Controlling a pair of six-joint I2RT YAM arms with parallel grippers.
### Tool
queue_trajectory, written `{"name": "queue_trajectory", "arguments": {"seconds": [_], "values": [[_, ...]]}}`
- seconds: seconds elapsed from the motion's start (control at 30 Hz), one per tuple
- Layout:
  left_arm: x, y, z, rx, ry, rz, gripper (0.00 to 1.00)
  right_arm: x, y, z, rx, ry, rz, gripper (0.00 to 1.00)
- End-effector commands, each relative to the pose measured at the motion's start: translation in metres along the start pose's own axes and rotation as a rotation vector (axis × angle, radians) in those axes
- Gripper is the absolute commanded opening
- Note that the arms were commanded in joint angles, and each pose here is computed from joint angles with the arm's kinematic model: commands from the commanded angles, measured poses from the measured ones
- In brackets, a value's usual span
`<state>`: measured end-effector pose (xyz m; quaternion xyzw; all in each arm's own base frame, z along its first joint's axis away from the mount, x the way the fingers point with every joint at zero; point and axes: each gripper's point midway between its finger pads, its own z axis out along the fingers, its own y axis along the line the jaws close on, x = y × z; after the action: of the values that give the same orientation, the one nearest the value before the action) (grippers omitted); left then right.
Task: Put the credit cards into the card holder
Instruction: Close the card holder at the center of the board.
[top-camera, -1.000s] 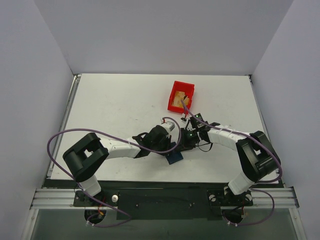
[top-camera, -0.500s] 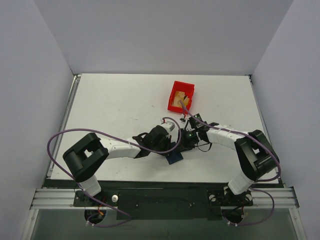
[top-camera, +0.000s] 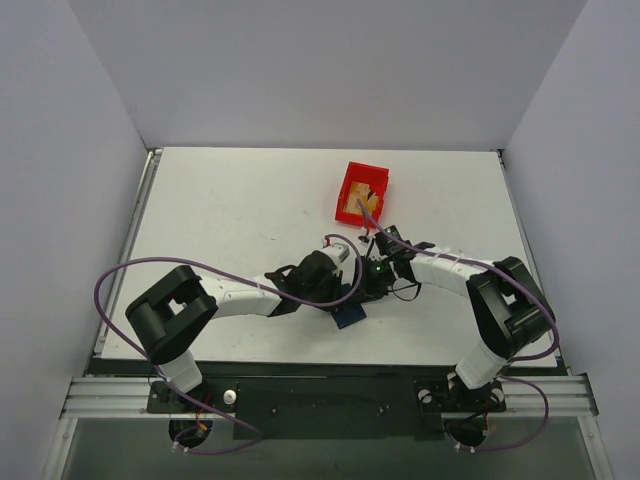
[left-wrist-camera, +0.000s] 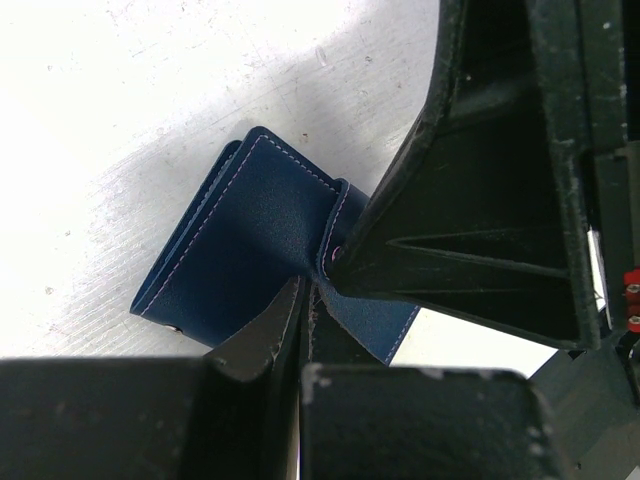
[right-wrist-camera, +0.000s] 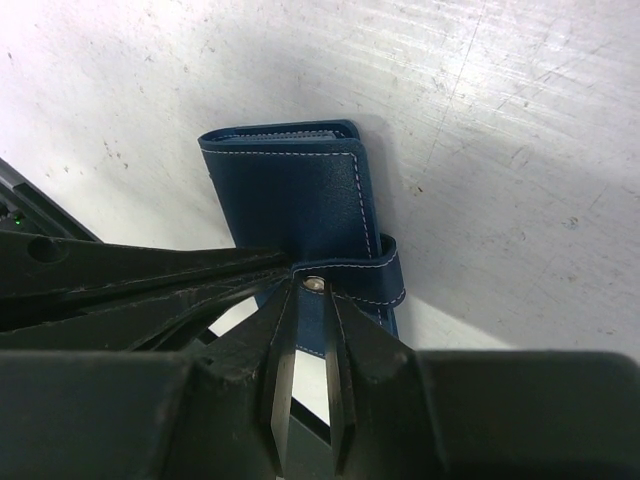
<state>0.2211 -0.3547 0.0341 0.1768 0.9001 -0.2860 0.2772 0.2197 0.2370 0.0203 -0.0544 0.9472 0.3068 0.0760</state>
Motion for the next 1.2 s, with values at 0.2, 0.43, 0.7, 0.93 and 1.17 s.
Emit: {"name": "queue_trajectory", "arguments": {"seconds": [0.2,0.43,0.7,0.93,1.17], "values": [[0.006,0.002,-0.002,-0.012,0.014,0.007,0.0,-0.005,-0.013,0.003,0.14,0.011,0.031,0.13],[0.008,0.004,-0.002,-0.015,0.015,0.009,0.0,-0.002,-0.018,0.005,0.235,0.045,0.028,0.13],[0.008,0.004,-0.002,-0.015,0.015,0.007,0.0,0.005,-0.023,0.008,0.329,0.088,0.005,0.13],[0.008,0.004,-0.001,-0.012,0.014,0.005,0.0,0.012,-0.035,0.011,0.41,0.118,0.006,0.12],[0.011,0.006,-0.001,-0.012,0.012,-0.001,0.0,0.016,-0.045,0.014,0.468,0.143,0.009,0.06]]}}
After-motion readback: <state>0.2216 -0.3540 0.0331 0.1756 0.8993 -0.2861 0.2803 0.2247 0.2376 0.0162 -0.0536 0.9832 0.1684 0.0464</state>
